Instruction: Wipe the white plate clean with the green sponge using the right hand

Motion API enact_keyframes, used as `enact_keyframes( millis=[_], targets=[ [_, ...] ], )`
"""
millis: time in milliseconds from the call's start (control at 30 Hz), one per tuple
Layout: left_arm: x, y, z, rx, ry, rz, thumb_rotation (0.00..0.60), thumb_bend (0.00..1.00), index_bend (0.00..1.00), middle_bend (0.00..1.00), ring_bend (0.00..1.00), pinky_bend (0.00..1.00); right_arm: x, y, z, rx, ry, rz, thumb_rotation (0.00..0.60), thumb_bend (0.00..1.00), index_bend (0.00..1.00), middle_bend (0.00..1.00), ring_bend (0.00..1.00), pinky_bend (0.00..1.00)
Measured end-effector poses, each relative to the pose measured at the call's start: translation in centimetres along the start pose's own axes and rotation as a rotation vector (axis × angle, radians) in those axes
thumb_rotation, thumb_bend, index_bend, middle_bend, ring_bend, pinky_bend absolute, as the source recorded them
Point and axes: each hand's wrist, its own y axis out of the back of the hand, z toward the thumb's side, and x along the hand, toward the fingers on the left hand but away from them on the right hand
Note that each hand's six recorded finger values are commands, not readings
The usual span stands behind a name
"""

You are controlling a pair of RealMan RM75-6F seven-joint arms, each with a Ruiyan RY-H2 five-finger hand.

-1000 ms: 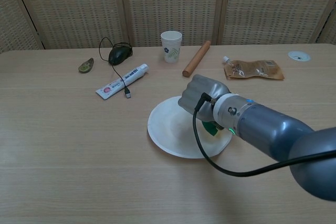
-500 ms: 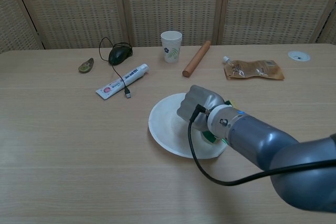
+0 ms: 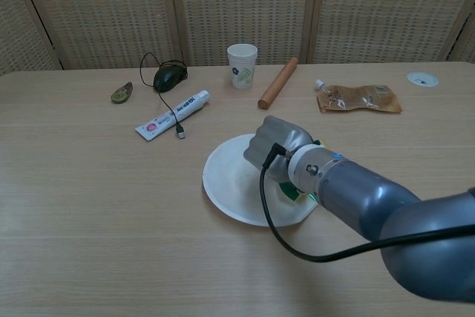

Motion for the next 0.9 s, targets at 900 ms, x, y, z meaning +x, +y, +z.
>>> enact_keyframes(
  millis=[900],
  targets=[
    [-0.9, -0.7, 1.3, 0.000, -0.039, -0.025, 0.600, 0.00, 0.00, 0.00, 0.00, 0.00, 3.3, -7.6, -14.9, -0.434, -0.116, -0.100, 0.600, 0.05, 0.38, 0.27, 0.23, 0.30]
  ],
)
